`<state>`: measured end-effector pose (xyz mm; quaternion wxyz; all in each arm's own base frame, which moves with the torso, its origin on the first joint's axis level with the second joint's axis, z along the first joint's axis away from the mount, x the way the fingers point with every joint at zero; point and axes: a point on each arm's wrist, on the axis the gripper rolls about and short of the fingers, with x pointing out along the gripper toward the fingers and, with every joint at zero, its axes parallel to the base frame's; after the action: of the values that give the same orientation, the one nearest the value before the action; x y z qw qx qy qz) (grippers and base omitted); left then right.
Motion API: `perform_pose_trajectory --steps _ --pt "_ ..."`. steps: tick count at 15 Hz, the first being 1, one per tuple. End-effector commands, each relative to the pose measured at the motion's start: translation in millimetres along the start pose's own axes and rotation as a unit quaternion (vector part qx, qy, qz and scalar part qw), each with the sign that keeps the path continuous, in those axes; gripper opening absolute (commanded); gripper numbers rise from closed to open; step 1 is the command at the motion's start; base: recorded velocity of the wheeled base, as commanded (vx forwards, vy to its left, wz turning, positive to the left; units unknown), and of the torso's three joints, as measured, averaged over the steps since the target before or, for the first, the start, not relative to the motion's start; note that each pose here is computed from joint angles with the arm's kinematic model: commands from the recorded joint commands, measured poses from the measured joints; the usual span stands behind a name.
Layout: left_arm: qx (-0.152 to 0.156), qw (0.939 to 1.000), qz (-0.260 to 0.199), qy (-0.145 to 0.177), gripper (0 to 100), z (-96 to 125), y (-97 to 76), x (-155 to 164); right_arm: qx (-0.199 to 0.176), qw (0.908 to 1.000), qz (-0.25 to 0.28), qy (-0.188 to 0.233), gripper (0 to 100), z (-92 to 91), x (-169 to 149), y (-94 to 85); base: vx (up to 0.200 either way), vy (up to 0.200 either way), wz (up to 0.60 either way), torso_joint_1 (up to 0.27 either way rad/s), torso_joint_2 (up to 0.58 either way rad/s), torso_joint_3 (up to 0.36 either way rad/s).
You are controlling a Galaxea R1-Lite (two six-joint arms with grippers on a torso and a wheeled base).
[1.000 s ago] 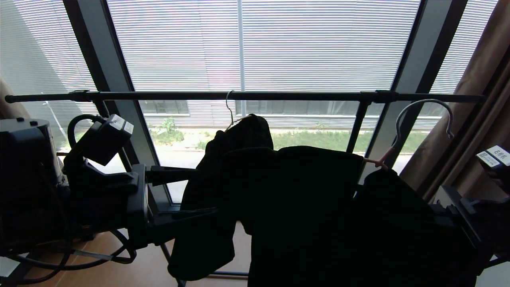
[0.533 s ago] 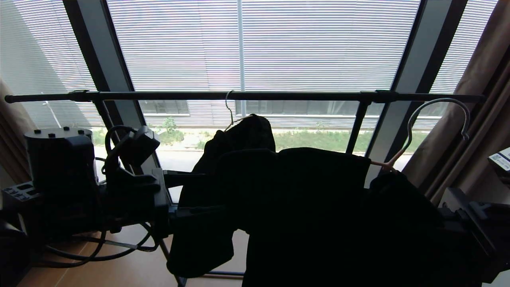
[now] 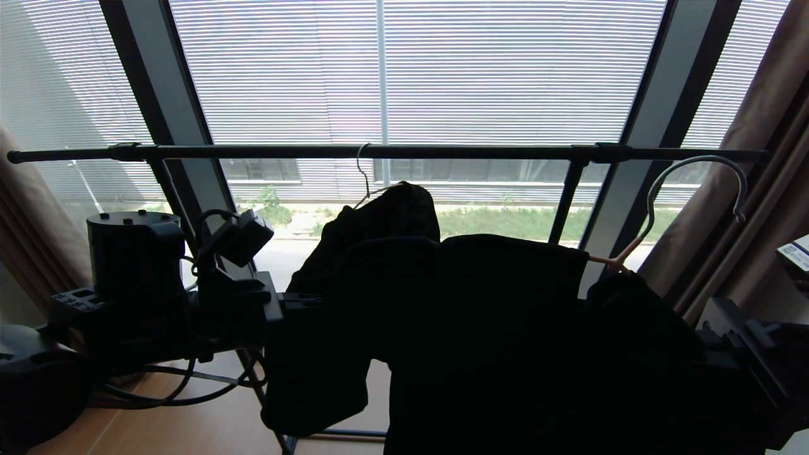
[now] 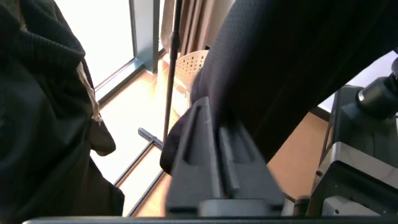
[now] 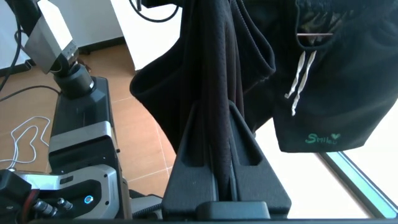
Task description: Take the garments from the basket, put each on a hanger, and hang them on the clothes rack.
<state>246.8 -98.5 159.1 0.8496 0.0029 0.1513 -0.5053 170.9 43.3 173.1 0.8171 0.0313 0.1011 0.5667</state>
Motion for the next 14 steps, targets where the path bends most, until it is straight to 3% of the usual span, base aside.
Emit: perform_pose_trajectory --steps 1,5,14 --pt "-0.007 0.9997 0.022 -0.002 0 -3 5.3 -12 0.003 1.0000 -0.004 0.001 0 -0.6 0 -3.4 0.000 0.000 0.00 0.000 0.00 0.000" --pt "-0.012 0.9988 0.045 -0.013 0 -3 3.6 -31 0.015 0.9995 -0.028 0.000 0 -2.6 -5 -14.6 0.000 0.000 0.00 0.000 0.00 0.000" --pt "-0.016 0.9978 0.062 -0.016 0 -8 -0.7 -45 0.013 0.9988 -0.045 -0.012 0 1.3 -18 -22.4 0.000 0.000 0.00 0.000 0.00 0.000"
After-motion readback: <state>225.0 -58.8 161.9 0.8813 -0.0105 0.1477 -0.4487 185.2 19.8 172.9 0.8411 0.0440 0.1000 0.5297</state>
